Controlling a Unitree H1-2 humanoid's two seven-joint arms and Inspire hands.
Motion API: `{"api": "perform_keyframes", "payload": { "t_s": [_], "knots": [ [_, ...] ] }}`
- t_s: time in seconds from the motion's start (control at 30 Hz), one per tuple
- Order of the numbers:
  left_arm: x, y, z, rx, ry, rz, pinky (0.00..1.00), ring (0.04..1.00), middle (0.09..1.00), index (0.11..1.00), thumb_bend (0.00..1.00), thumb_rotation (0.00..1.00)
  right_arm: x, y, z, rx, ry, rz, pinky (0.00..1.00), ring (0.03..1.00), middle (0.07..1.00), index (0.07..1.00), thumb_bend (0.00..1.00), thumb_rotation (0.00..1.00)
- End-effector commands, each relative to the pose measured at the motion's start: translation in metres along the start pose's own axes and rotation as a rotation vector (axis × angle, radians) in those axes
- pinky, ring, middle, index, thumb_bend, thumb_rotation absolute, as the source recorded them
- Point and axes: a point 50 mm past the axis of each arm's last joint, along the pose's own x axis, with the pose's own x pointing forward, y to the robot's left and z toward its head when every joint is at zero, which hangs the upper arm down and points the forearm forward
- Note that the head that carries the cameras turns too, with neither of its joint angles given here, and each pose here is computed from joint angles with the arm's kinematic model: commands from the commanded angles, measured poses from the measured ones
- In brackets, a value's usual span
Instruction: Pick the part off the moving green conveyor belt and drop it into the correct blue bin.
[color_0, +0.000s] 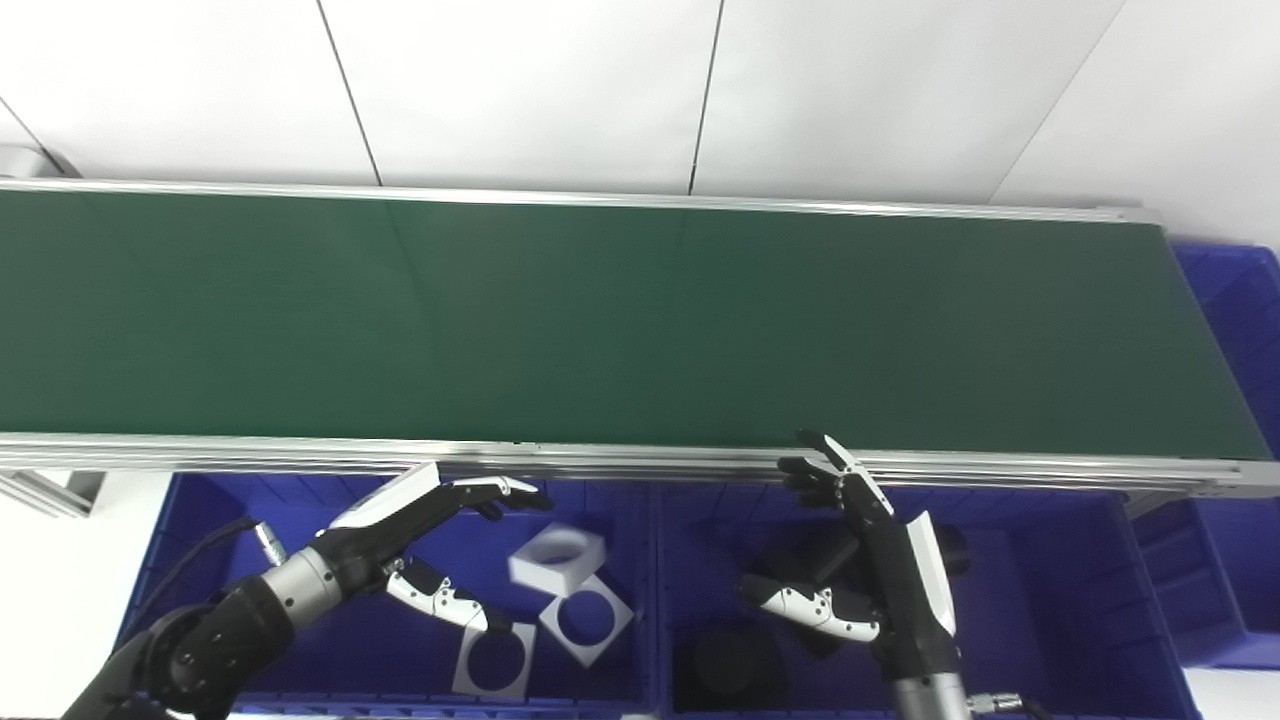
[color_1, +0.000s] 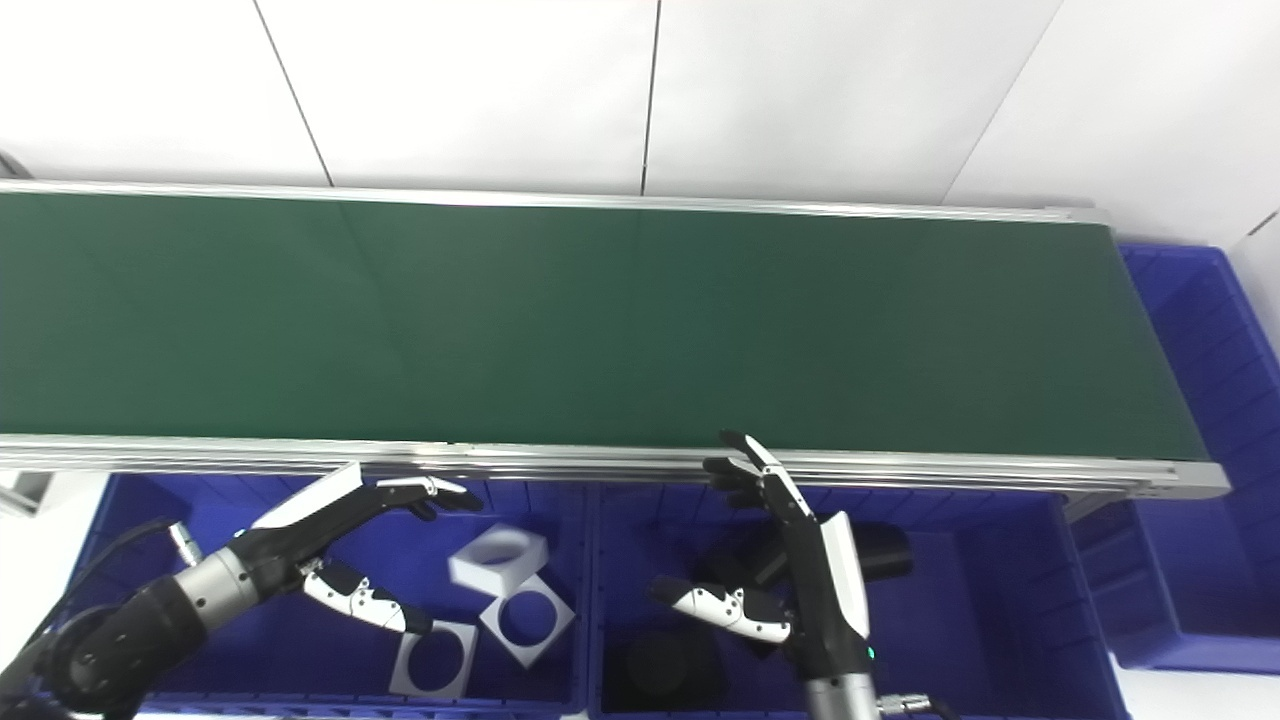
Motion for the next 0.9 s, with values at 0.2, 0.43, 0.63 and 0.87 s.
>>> {"api": "perform_keyframes", "payload": {
  "t_s": [0.2, 0.43, 0.63, 0.87],
  "knots": [
    [-0.007, -0.006, 0.033, -0.249, -0.197, 0.100, 0.78, 0.824, 0.827, 0.803, 0.85, 0.32, 0.003, -0.002, 0.014, -0.001, -0.034, -0.012, 0.67, 0.722, 0.757, 0.864, 0.81, 0.41],
    [0.001, -0.019, 0.036, -0.361, -0.272, 0.206, 0.78, 0.826, 0.850, 0.842, 0.83, 0.30, 0.001, -0.003, 0.011, -0.004, -0.028, 0.001, 0.67, 0.720, 0.759, 0.857, 0.83, 0.44],
    [0.007, -0.027, 0.033, -0.364, -0.278, 0.258, 0.80, 0.876, 0.908, 0.917, 0.82, 0.21, 0.001, -0.006, 0.008, 0.007, -0.029, 0.001, 0.65, 0.709, 0.745, 0.845, 0.84, 0.45],
    [0.007, -0.035, 0.030, -0.354, -0.230, 0.259, 0.82, 0.909, 0.948, 0.956, 0.85, 0.19, -0.001, -0.008, 0.009, 0.009, -0.025, 0.007, 0.65, 0.706, 0.748, 0.845, 0.83, 0.45]
  ]
}}
